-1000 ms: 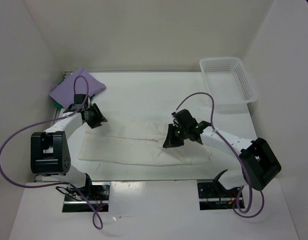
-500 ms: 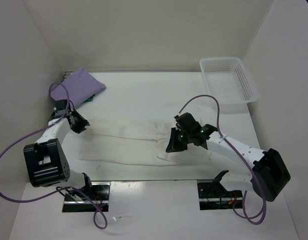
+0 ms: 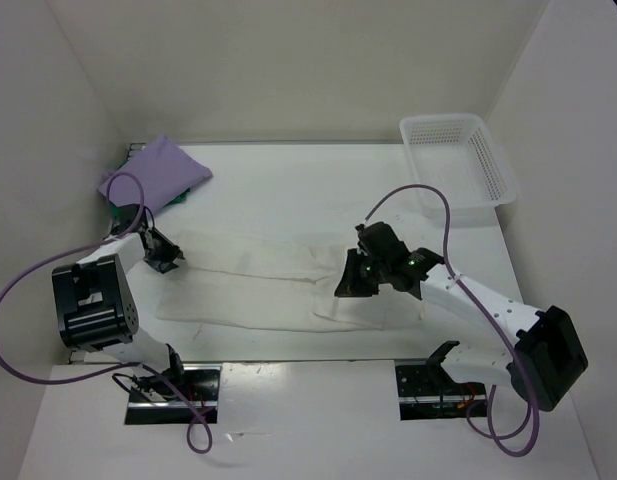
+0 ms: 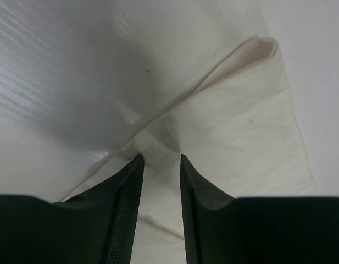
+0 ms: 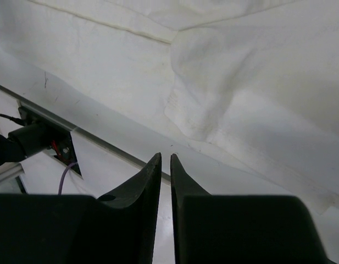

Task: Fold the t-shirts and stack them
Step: Fold the other side of the tshirt into a rectangle

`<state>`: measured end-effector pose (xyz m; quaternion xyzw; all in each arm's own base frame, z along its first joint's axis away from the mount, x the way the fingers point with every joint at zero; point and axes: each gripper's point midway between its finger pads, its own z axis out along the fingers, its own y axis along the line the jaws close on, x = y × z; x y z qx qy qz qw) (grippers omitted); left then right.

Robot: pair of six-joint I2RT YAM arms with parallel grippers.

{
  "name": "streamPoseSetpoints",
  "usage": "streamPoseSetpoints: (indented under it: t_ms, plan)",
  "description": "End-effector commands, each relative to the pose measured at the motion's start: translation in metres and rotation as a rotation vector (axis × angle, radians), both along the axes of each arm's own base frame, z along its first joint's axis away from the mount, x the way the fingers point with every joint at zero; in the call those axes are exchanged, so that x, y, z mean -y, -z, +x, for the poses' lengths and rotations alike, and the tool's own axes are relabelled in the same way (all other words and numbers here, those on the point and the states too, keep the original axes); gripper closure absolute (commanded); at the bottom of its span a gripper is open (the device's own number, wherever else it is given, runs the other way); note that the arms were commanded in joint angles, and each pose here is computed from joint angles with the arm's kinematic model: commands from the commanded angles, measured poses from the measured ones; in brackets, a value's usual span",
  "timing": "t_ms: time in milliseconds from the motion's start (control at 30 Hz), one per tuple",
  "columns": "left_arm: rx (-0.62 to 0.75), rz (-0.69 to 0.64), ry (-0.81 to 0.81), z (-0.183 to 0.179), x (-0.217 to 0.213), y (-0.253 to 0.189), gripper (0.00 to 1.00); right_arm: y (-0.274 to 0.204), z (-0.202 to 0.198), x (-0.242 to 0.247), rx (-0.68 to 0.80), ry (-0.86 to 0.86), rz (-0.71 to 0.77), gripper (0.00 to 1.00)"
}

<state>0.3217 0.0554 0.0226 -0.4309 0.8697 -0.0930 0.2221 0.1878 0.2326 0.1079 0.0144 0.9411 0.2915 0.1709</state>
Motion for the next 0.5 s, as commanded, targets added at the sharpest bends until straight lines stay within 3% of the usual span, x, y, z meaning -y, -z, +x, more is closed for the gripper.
streamPoseSetpoints:
  t_ms: [0, 167, 467]
  plan:
    - [0.037, 0.02, -0.028, 0.011, -0.009, -0.008, 0.6, -0.019, 0.013, 0.001, 0.066, 0.02, 0.029, 0.83]
    - [0.063, 0.059, -0.045, 0.0, -0.011, -0.024, 0.6, -0.025, 0.022, 0.01, 0.084, 0.054, 0.042, 0.8]
    - [0.013, 0.035, -0.04, -0.008, -0.007, -0.006, 0.63, -0.022, 0.019, 0.011, 0.078, 0.048, 0.047, 0.8]
